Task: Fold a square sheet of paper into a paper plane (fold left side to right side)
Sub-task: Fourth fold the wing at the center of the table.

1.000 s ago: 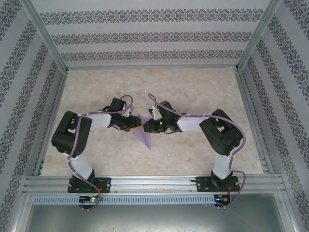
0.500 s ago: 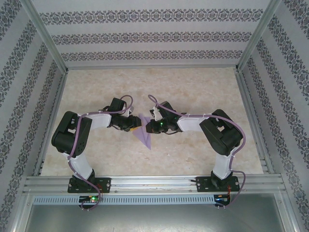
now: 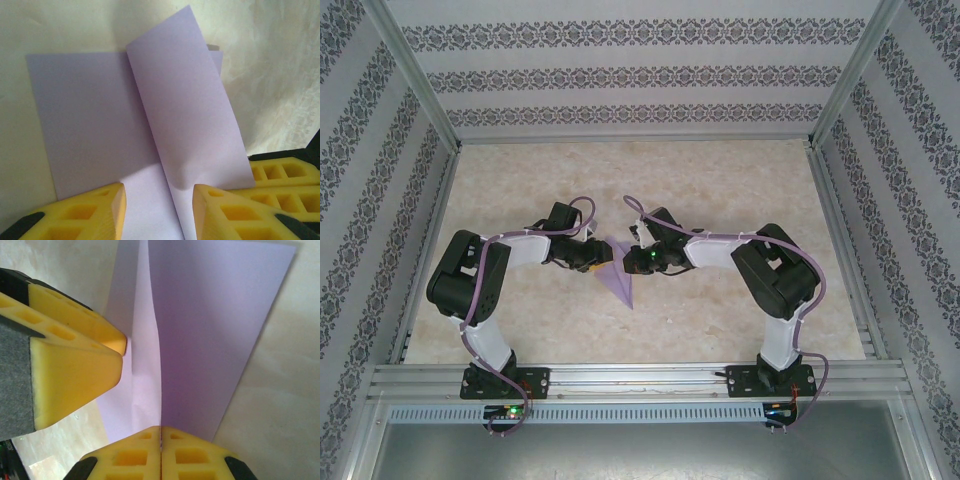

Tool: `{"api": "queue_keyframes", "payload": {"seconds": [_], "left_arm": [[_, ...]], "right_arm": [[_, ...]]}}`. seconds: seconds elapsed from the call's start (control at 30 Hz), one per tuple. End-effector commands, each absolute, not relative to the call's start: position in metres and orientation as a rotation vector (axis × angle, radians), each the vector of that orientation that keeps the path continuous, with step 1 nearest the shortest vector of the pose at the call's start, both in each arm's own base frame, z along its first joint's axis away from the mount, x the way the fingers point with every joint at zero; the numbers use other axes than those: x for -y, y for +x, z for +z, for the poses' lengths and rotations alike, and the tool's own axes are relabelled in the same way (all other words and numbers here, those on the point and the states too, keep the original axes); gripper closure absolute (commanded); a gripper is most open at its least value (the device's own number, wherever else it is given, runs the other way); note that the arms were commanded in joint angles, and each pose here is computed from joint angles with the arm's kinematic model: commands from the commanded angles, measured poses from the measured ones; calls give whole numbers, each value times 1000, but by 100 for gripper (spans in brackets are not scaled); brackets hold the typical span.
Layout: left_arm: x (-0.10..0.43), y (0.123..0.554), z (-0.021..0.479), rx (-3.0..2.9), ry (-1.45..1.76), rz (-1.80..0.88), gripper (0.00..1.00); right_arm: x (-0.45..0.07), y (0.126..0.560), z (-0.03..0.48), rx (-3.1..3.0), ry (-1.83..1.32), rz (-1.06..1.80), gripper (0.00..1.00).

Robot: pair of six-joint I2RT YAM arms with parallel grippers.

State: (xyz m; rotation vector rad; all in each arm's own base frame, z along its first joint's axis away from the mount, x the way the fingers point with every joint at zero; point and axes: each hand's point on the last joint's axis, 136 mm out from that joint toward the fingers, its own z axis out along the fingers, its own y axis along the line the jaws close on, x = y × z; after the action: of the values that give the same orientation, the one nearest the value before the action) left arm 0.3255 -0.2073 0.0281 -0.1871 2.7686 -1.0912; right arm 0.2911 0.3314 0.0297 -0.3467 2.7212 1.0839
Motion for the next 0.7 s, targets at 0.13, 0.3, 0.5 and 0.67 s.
{"api": "queue_keyframes", "payload": {"seconds": [0.13,0.3,0.5,0.67], "left_arm": [[201,317,16,-2830,-185,-1005,60],[201,317,15,-2832,-186,-1005,60],[201,317,16,-2832,-182,-1007,60],[201,317,16,-2832,-186,-1007,59]], "right_arm": [[-328,300,22,-2735,-361,1023,93],[-329,301,20,-2737,-368,1019,93],[-329,302,20,-2740,-371,1009,93],[-329,301,16,-2751,-375,999,93]]}}
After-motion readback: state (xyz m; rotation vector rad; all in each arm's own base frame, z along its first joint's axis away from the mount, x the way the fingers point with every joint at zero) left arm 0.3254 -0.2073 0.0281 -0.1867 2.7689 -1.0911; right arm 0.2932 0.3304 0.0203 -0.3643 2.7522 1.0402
